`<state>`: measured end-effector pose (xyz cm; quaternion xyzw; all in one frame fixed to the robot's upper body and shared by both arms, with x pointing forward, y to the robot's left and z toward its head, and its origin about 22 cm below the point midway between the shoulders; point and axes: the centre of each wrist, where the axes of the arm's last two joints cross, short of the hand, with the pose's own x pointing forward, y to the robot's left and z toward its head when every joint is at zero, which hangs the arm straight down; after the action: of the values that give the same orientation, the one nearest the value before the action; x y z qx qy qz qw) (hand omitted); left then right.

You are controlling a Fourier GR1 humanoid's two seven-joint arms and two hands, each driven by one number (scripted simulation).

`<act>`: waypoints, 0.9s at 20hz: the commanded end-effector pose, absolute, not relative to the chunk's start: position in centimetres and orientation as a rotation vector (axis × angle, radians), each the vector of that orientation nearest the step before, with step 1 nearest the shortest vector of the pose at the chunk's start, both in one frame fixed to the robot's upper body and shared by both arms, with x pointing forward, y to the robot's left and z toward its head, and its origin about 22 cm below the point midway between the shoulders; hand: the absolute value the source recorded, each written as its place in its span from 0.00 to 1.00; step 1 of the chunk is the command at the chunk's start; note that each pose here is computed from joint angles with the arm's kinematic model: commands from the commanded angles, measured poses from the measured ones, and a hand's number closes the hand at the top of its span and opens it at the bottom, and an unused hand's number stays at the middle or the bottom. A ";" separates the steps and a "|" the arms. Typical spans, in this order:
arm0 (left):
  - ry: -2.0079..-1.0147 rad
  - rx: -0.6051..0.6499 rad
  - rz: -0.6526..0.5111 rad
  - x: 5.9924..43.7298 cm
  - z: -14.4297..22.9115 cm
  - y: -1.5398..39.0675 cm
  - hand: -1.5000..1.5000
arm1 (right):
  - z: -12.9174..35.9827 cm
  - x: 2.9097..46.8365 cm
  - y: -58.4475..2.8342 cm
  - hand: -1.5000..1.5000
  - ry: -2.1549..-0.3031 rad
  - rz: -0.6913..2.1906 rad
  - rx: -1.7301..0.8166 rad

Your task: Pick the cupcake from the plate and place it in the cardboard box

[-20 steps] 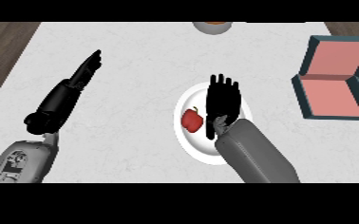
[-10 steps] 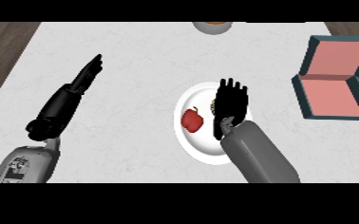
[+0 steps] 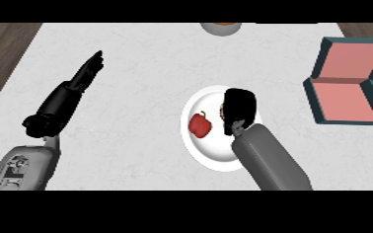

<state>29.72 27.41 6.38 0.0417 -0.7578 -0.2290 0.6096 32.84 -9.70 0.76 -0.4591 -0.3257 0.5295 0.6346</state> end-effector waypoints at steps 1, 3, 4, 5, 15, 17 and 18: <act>-1.742 0.092 -0.525 27.5 3.9 26.8 0.50 | -2.6 30.6 -12.2 1.00 -0.826 1.253 -1.124; -1.744 0.091 -0.532 28.9 7.2 26.8 0.50 | 0.0 33.4 -10.7 1.00 -0.844 1.258 -1.154; -1.741 0.097 -0.530 29.2 7.2 27.0 0.50 | -0.3 33.2 -9.5 1.00 -0.878 1.267 -1.158; -1.736 0.100 -0.525 29.5 6.9 26.5 0.50 | -0.1 34.1 -11.2 1.00 -0.867 1.278 -1.159; -1.735 0.084 -0.529 29.0 6.3 26.7 0.50 | -0.2 25.4 -4.3 1.00 -1.610 1.850 -0.483; -1.739 0.094 -0.523 29.1 6.6 26.8 0.50 | 0.2 24.0 -5.2 1.00 -1.768 1.897 -0.347; -1.738 0.098 -0.514 29.0 6.5 27.0 0.50 | 0.0 23.2 -6.1 1.00 -1.812 1.939 -0.285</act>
<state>29.03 26.79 6.49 0.0395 -0.7547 -0.2276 0.6140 26.38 -5.91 0.02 -0.2261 -0.6021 0.6881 0.3359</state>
